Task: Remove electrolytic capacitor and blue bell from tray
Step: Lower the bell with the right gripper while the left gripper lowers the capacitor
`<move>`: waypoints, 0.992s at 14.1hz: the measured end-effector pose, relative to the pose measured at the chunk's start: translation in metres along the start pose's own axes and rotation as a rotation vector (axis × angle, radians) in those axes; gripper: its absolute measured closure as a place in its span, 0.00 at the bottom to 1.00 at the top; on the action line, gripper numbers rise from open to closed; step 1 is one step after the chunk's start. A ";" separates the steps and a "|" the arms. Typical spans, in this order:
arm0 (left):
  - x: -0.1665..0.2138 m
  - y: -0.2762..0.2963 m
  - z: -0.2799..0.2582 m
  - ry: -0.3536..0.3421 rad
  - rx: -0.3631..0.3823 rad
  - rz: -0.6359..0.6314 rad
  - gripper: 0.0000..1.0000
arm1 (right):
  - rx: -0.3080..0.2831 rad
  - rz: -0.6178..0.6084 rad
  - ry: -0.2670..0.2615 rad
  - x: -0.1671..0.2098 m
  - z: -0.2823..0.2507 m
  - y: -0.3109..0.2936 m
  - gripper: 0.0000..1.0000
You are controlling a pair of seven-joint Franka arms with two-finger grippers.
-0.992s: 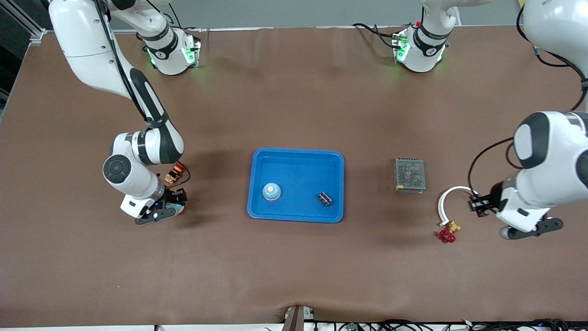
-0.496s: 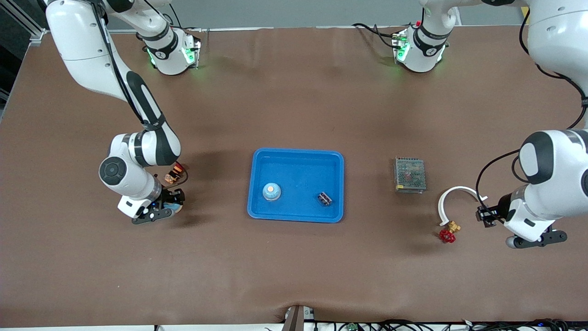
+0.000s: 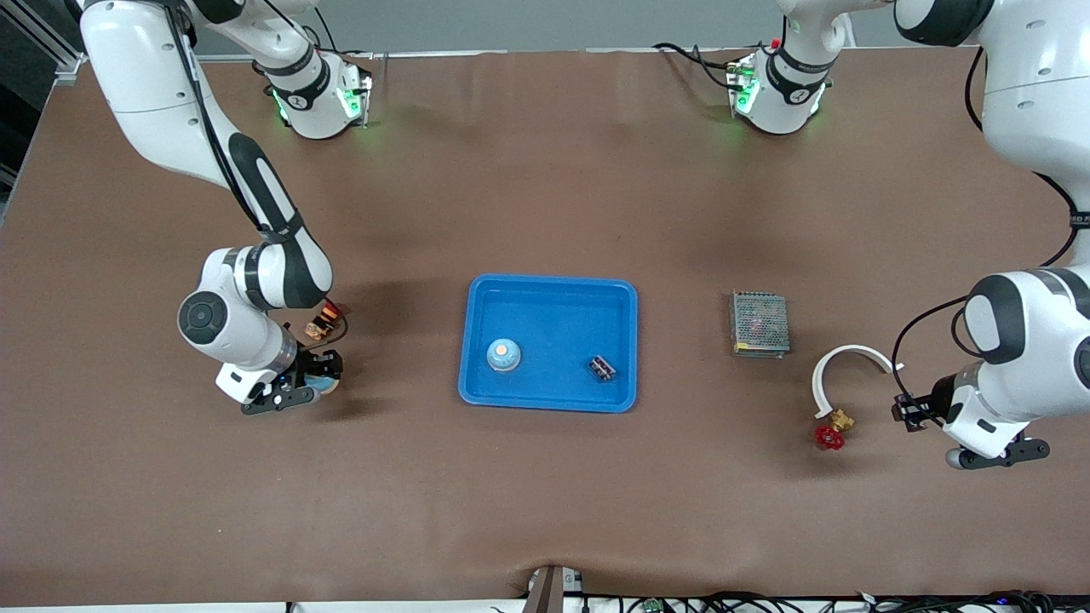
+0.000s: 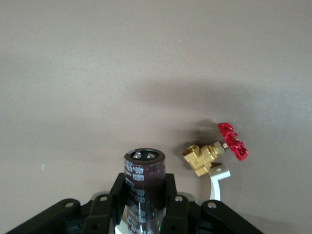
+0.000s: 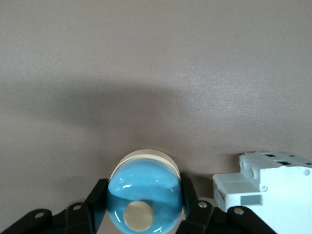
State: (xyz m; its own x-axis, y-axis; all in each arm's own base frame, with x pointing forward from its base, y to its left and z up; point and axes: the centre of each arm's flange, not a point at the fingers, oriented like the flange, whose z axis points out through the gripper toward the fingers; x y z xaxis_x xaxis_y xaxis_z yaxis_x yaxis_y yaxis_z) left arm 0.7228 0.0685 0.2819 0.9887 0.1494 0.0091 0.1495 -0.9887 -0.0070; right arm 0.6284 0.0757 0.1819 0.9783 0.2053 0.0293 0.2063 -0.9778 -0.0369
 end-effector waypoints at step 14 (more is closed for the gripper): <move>-0.005 -0.002 0.079 -0.044 -0.005 -0.003 0.65 | 0.052 0.036 -0.043 0.000 -0.002 -0.006 0.06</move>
State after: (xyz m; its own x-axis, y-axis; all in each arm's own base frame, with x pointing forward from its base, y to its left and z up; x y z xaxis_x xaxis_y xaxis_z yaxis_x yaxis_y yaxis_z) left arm 0.7182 0.0699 0.2026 0.9877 0.1524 -0.0348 0.1525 -0.9883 -0.0022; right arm 0.6268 0.0818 0.1839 0.9849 0.1727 -0.0159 0.1706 -0.9813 -0.0892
